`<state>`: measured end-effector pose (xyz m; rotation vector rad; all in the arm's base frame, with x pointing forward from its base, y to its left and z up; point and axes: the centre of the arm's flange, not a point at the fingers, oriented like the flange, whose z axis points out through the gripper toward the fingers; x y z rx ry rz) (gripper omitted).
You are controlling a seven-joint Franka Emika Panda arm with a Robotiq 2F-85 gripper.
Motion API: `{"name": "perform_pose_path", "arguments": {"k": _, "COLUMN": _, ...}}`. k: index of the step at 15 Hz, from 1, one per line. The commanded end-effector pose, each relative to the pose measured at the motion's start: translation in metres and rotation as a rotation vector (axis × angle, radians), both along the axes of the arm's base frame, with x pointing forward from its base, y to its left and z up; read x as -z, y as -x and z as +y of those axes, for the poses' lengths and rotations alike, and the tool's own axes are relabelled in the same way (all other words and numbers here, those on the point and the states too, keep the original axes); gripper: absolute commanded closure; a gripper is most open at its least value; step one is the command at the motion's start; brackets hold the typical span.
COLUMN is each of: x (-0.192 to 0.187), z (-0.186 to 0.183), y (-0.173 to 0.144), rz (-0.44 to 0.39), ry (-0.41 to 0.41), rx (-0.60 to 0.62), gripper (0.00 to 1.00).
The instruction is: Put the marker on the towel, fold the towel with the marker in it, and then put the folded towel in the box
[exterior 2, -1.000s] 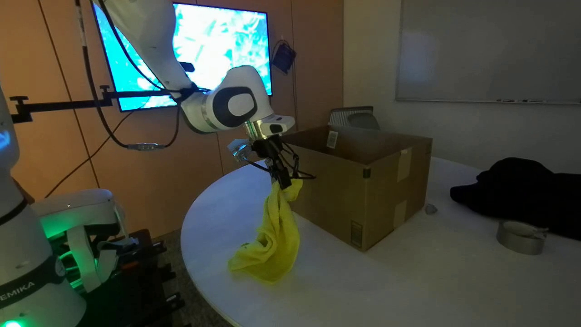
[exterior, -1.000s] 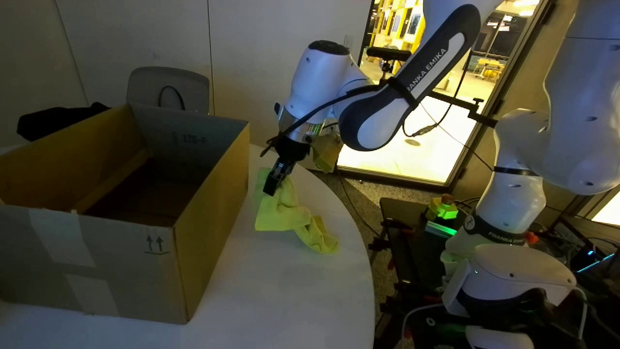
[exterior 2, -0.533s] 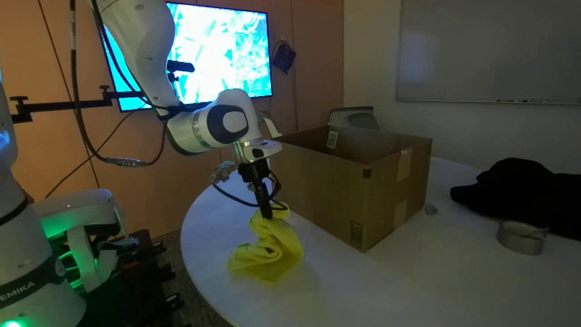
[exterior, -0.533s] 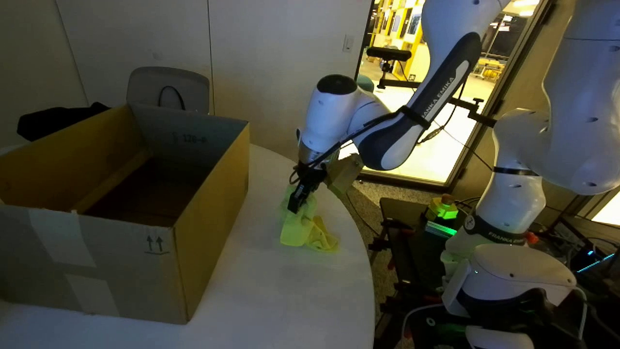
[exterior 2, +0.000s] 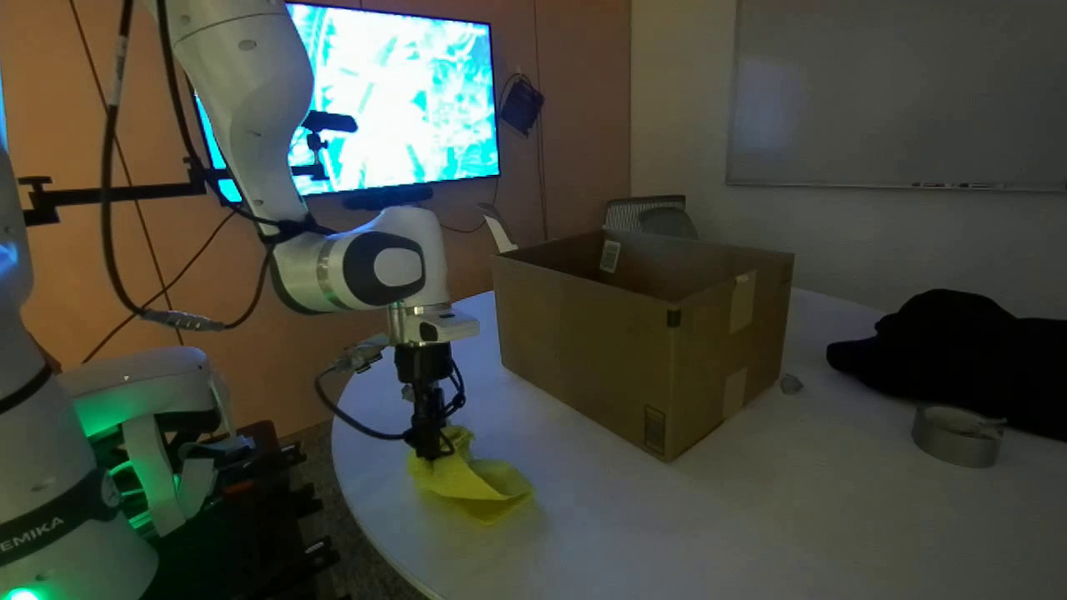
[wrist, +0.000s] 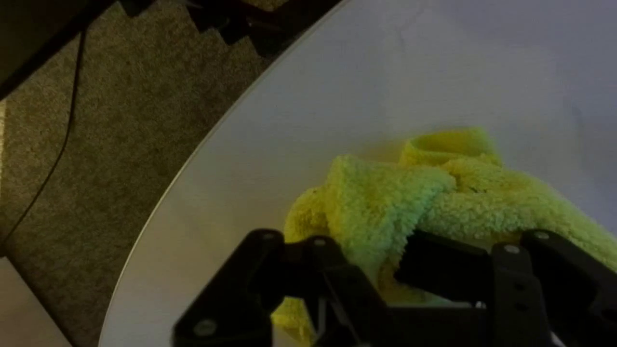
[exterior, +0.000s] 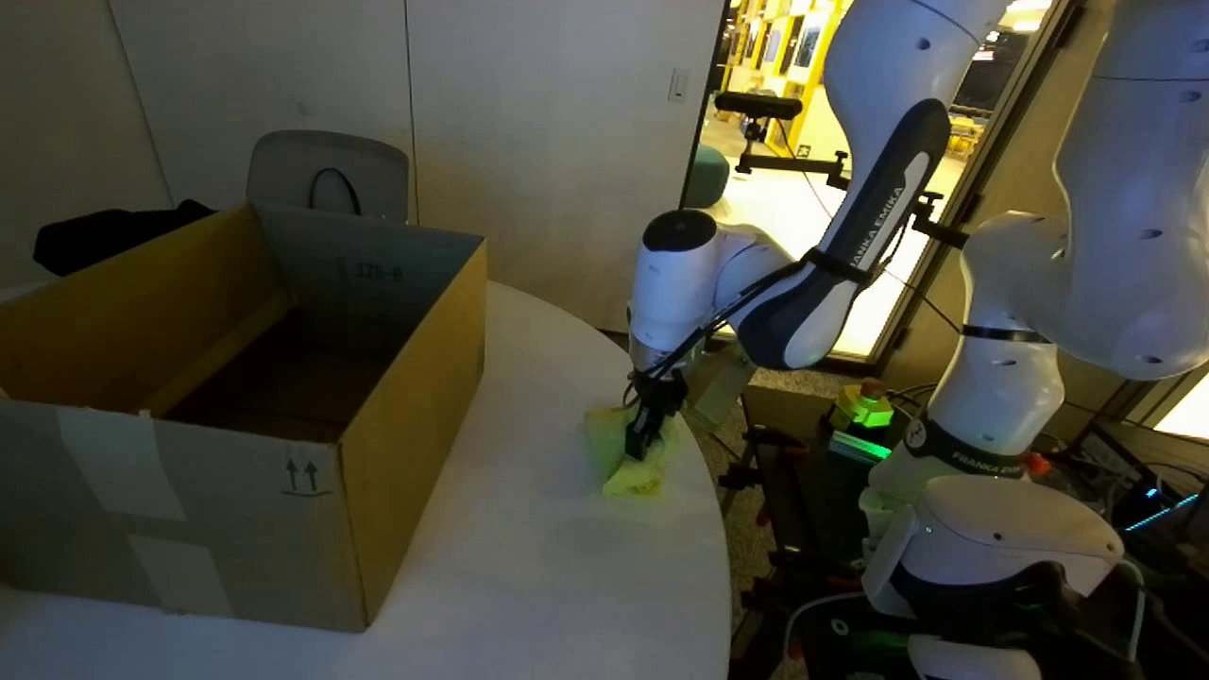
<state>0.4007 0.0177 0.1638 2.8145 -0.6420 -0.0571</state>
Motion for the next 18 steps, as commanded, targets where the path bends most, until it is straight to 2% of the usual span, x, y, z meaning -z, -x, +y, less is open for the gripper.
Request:
{"name": "perform_pose_path", "arguments": {"k": 1, "x": 0.010, "z": 0.007, "y": 0.012, "rz": 0.037, "ry": -0.034, "rx": 0.008, "gripper": 0.92}}
{"name": "perform_pose_path", "arguments": {"k": 2, "x": 0.010, "z": 0.008, "y": 0.014, "rz": 0.044, "ry": -0.035, "rx": 0.000, "gripper": 0.72}}
{"name": "perform_pose_path", "arguments": {"k": 6, "x": -0.002, "z": 0.014, "y": 0.020, "rz": 0.033, "ry": -0.040, "rx": -0.049, "gripper": 0.44}}
{"name": "perform_pose_path", "arguments": {"k": 12, "x": -0.031, "z": 0.017, "y": 0.013, "rz": -0.035, "ry": -0.038, "rx": -0.103, "gripper": 0.00}}
{"name": "perform_pose_path", "arguments": {"k": 18, "x": -0.009, "z": 0.015, "y": -0.001, "rz": -0.019, "ry": -0.093, "rx": -0.108, "gripper": 0.00}}
